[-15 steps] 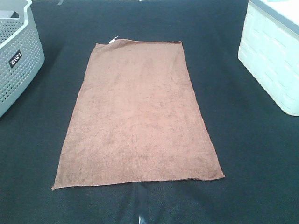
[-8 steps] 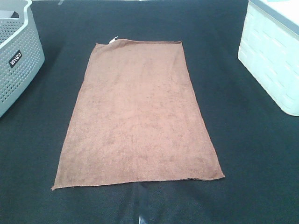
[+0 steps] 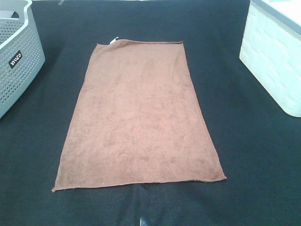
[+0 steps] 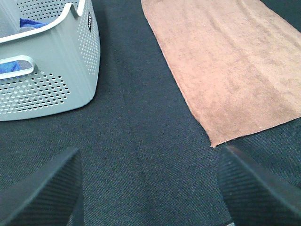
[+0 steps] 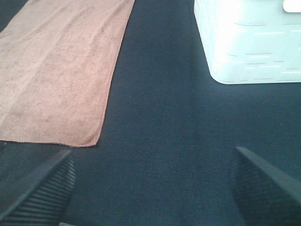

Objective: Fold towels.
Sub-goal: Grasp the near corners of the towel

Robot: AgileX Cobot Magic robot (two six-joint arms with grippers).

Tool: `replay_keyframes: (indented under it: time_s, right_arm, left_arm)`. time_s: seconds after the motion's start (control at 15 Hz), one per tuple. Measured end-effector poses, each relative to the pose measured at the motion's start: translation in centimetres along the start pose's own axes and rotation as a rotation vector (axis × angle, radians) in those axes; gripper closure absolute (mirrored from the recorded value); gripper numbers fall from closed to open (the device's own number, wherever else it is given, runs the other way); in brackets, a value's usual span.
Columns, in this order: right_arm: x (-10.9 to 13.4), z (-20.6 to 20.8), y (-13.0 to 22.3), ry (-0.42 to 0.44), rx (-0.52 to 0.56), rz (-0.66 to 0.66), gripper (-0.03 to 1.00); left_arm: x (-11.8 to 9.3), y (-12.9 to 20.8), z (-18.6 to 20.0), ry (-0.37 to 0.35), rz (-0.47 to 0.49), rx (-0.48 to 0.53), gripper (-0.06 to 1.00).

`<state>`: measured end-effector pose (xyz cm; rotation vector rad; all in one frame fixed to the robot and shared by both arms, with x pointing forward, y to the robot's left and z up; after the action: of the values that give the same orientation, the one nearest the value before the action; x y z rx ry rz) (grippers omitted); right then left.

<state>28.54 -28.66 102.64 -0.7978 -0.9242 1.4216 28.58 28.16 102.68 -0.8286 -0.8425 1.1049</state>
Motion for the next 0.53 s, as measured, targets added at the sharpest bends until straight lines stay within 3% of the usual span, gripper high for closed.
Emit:
replay_keyframes:
  time_s: [0.53]
  right_arm:
    - [0.00,0.00,0.00,0.000,0.000,0.000,0.13]
  left_arm:
    - [0.00,0.00,0.00,0.000,0.000,0.000,0.19]
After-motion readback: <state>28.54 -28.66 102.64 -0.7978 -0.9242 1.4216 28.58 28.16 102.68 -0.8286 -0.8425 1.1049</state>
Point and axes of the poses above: a point on each arm's last joint axis where the gripper is mounted, z pointing back along that axis away from the gripper, x along the wrist's bending axis when the last joint is at zero, y = z × x, the point moved 6 cm from there along -z, pointing out along that axis toward the gripper, and after that the axes turned 5 degrees about -z, right-handed, at the moved point
